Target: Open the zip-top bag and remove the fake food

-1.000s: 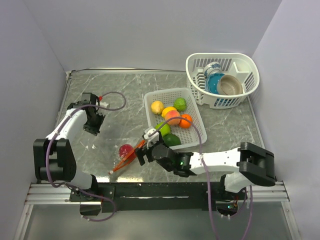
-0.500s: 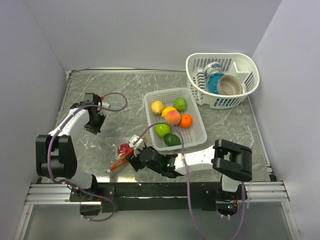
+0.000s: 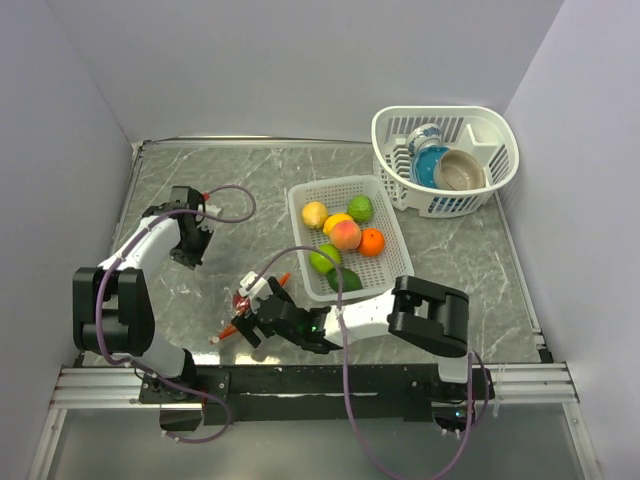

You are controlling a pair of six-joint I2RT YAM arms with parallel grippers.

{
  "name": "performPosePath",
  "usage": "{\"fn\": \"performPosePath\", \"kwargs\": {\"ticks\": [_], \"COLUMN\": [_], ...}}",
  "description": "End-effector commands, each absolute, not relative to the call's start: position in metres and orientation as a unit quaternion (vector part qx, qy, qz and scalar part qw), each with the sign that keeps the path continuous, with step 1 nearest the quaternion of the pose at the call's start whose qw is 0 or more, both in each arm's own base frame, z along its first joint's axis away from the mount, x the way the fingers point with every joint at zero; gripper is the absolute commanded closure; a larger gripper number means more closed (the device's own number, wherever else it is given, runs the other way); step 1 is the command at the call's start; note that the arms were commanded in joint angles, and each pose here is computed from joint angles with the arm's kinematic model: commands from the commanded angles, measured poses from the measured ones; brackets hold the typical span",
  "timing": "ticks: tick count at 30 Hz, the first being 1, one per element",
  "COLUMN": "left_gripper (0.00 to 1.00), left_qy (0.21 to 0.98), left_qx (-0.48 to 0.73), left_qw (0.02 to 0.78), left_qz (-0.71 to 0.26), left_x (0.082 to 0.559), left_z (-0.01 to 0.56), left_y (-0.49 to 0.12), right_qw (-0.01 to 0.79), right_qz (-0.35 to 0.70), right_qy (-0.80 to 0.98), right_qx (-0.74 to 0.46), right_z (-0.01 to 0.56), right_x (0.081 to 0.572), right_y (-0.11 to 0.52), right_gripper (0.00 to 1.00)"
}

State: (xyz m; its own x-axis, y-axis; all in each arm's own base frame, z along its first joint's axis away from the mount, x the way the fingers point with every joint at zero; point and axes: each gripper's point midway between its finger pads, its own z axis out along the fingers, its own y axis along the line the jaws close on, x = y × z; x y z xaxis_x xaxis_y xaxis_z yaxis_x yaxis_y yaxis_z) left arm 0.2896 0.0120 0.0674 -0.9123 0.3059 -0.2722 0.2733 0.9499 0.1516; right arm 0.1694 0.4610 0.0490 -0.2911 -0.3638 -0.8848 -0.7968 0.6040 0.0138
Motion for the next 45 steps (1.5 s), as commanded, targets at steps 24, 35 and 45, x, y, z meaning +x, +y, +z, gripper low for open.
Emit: {"fn": "performPosePath", "kwargs": {"ticks": [24, 35, 45], "left_gripper": [0.99, 0.99, 0.99], "left_qy": [0.972, 0.970, 0.969], "left_qx": [0.173, 0.179, 0.181], "left_qw": [0.155, 0.162, 0.162], "left_qz": [0.039, 0.036, 0.049], "left_x": [0.289, 0.289, 0.288], "left_z": [0.075, 0.082, 0.080], "left_y": [-0.004, -0.008, -0.004], "right_qw": [0.524, 0.486, 0.500], "right_qz": [0.278, 0.265, 0.286], "right_qy": [0.732, 0.756, 0.752], "right_qx": [-0.335, -0.350, -0.321], "right_z": [0.082, 0.052, 0.084], "right_x": [0.202, 0.207, 0.212], "right_y": [0.515, 0.519, 0.502], "right_gripper": [0.00, 0.04, 0.29]}}
